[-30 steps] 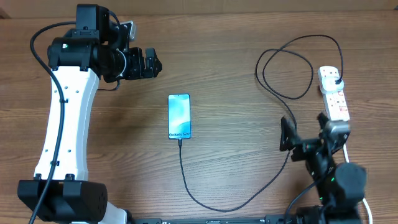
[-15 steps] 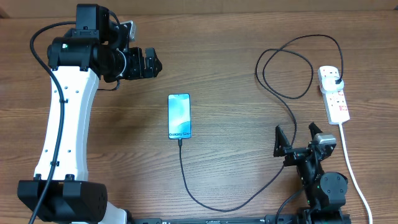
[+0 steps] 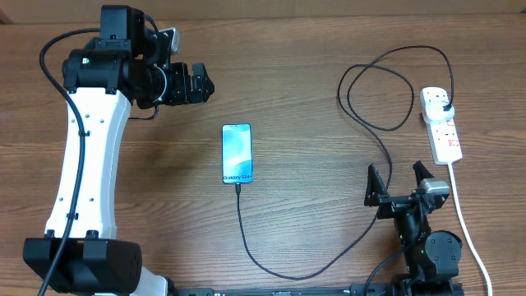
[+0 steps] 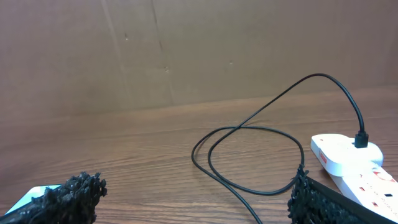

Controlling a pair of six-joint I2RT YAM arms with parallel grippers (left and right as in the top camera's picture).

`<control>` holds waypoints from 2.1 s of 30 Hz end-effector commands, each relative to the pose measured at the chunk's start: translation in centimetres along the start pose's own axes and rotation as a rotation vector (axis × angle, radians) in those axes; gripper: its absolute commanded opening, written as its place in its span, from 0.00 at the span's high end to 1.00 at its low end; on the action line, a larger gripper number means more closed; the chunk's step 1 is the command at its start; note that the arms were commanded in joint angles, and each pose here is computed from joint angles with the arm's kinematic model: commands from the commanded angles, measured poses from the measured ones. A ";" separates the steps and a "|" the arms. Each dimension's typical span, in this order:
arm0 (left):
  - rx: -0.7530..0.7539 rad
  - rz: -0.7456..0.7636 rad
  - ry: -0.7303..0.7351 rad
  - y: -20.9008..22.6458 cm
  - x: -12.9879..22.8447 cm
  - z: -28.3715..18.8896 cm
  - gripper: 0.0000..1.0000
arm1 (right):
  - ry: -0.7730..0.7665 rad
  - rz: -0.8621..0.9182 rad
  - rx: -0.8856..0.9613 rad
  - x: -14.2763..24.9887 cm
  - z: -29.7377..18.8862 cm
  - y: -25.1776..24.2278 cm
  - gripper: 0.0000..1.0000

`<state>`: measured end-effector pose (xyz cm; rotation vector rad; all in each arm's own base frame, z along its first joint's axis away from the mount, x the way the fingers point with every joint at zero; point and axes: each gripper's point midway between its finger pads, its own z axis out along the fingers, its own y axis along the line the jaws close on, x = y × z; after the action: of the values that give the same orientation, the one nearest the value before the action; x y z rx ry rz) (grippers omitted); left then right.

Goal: Plug charger to phone and switch on socket

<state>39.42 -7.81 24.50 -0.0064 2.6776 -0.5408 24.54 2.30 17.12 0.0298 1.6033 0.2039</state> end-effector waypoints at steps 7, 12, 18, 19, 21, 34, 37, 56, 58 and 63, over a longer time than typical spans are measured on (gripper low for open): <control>-0.007 -0.003 -0.011 0.2 -0.3 -0.3 0.00 | -0.009 0.002 -0.003 0.1 0.0 0.1 0.00; -0.007 -0.003 -0.011 0.2 -0.3 -0.3 0.01 | -0.009 0.002 -0.003 0.1 0.0 0.1 0.00; -0.007 -0.003 -0.011 0.2 -0.3 -0.3 0.00 | -0.009 0.002 -0.003 0.1 0.0 0.1 0.00; -0.007 -0.003 -0.011 0.2 -0.3 -0.3 0.01 | -0.009 0.002 -0.003 0.1 0.0 0.1 0.00; -0.008 0.000 -0.019 0.1 -0.3 -0.6 0.00 | -0.009 0.002 -0.003 0.1 0.0 0.1 0.00; -0.162 0.063 -0.245 2.6 2.3 -3.3 0.00 | -0.009 0.002 -0.003 0.1 0.0 0.1 0.00; -0.110 0.179 -0.342 2.0 3.7 -2.8 0.00 | -0.009 0.002 -0.003 0.1 0.0 0.1 0.00; -0.202 0.680 -0.888 3.9 13.6 -0.9 0.00 | -0.009 0.002 -0.003 0.1 0.0 0.1 0.00; -0.216 0.686 -0.906 4.3 14.4 -0.4 0.00 | -0.009 0.002 -0.003 0.1 0.0 0.1 0.00; -0.249 0.690 -0.931 5.5 16.0 0.9 0.00 | -0.009 0.002 -0.003 0.1 0.0 0.1 0.00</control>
<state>25.84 -5.02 16.46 0.4452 1.6764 -0.0229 24.52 2.30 17.25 0.0294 1.5976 0.2047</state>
